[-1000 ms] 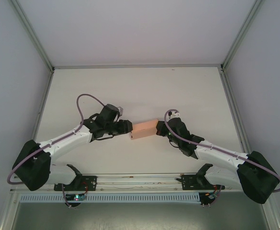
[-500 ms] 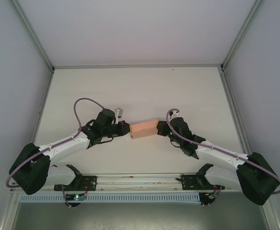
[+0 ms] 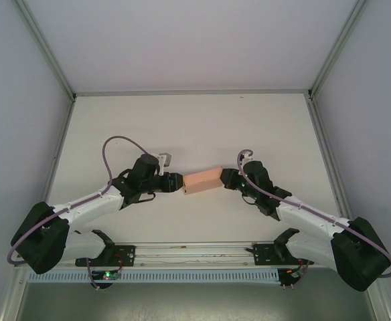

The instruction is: Assemble paper box

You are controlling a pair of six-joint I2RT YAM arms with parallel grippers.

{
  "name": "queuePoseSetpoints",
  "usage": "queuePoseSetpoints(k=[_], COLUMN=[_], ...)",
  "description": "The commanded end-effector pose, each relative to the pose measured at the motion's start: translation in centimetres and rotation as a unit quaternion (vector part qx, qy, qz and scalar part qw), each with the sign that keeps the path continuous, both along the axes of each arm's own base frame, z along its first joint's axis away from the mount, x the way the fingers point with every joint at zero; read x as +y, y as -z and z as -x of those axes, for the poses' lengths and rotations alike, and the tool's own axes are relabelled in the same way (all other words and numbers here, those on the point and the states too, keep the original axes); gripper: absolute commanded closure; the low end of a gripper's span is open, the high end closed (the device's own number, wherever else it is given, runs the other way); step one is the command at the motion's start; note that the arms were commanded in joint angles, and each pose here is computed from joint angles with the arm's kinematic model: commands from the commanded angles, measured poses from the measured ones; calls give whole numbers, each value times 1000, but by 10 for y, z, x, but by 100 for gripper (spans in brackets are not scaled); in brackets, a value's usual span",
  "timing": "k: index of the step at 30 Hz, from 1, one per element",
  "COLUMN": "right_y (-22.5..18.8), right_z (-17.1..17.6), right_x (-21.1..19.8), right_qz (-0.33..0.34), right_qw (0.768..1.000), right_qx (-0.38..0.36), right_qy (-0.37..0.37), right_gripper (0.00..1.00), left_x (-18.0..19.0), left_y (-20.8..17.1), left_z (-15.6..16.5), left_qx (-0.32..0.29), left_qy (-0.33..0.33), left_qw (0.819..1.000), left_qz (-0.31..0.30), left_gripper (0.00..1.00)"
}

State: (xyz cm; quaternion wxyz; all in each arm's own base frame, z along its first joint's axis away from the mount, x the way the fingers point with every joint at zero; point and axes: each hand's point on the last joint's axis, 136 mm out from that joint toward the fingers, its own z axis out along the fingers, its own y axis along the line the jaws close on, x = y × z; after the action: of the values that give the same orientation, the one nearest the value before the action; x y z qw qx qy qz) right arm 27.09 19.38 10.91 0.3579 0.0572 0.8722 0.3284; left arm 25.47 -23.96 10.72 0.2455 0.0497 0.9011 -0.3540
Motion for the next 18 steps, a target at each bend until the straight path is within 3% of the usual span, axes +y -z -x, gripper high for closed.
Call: queuePoseSetpoints(k=[1, 5, 10, 18], right_y=[44, 17, -14, -40], right_z=[20, 6, -8, -20], right_x=[-23, -16, -10, -10], right_qz=[84, 83, 89, 125], right_qw=[993, 995, 996, 991], right_qx=[82, 53, 17, -18], right_qy=[1, -5, -16, -40], right_gripper=[76, 67, 54, 45], left_x=[25, 15, 16, 30], left_y=[22, 1, -24, -52], left_z=[-2, -17, -26, -29], left_qx=[35, 19, -9, -44], left_qy=[-24, -19, -28, -48], left_qw=[996, 997, 996, 993], left_qz=[-85, -77, -79, -99], left_gripper=[43, 33, 0, 0])
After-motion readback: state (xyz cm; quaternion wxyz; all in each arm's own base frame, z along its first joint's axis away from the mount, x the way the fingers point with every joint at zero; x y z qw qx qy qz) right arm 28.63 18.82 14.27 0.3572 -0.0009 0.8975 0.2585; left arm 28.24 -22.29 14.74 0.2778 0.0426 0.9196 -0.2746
